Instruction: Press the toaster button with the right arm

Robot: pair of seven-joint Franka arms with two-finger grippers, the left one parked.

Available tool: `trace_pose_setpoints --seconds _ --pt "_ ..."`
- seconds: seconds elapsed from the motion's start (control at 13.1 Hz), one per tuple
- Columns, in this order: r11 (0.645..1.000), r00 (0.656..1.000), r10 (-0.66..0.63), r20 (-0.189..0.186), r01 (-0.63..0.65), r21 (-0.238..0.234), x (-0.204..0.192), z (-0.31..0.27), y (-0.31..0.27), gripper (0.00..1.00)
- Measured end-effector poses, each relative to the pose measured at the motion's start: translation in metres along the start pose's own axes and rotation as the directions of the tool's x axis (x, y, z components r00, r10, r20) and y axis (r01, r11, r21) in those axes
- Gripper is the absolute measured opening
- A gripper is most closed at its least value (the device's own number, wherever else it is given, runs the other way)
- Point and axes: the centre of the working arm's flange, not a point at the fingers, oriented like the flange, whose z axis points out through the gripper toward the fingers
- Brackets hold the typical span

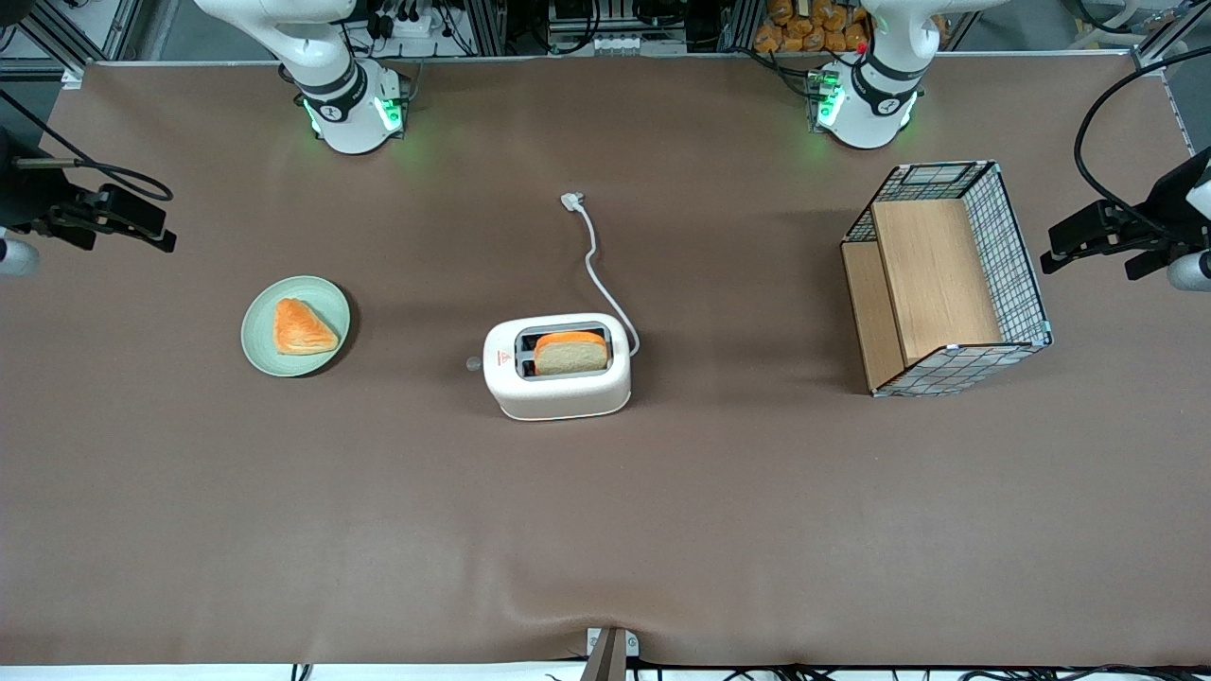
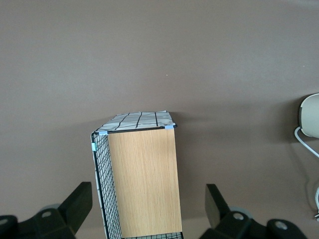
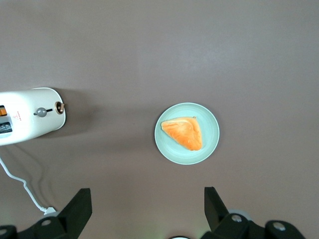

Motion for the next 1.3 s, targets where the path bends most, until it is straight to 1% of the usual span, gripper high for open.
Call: trace_pose_setpoints --seconds 0.15,0.46,0.84,1.0,1.15,1.3 --pt "1.0 1.0 0.004 0.005 -0.004 -0.002 -0.003 0.003 -0.004 1.0" --pt "1.0 1.0 0.007 -0.021 -0.007 -0.004 0.004 -0.001 -0.003 1.0" --pt "0.999 0.999 0.035 -0.039 -0.035 -0.013 0.008 -0.009 0.013 1.0" --pt "0.998 0.998 0.056 -0.038 -0.056 -0.011 0.008 -0.01 0.032 1.0" --pt "0.999 0.998 0.049 -0.029 -0.05 -0.013 0.007 -0.01 0.036 1.0" --pt "0.999 1.0 0.003 -0.029 -0.005 -0.04 0.006 -0.012 0.034 1.0"
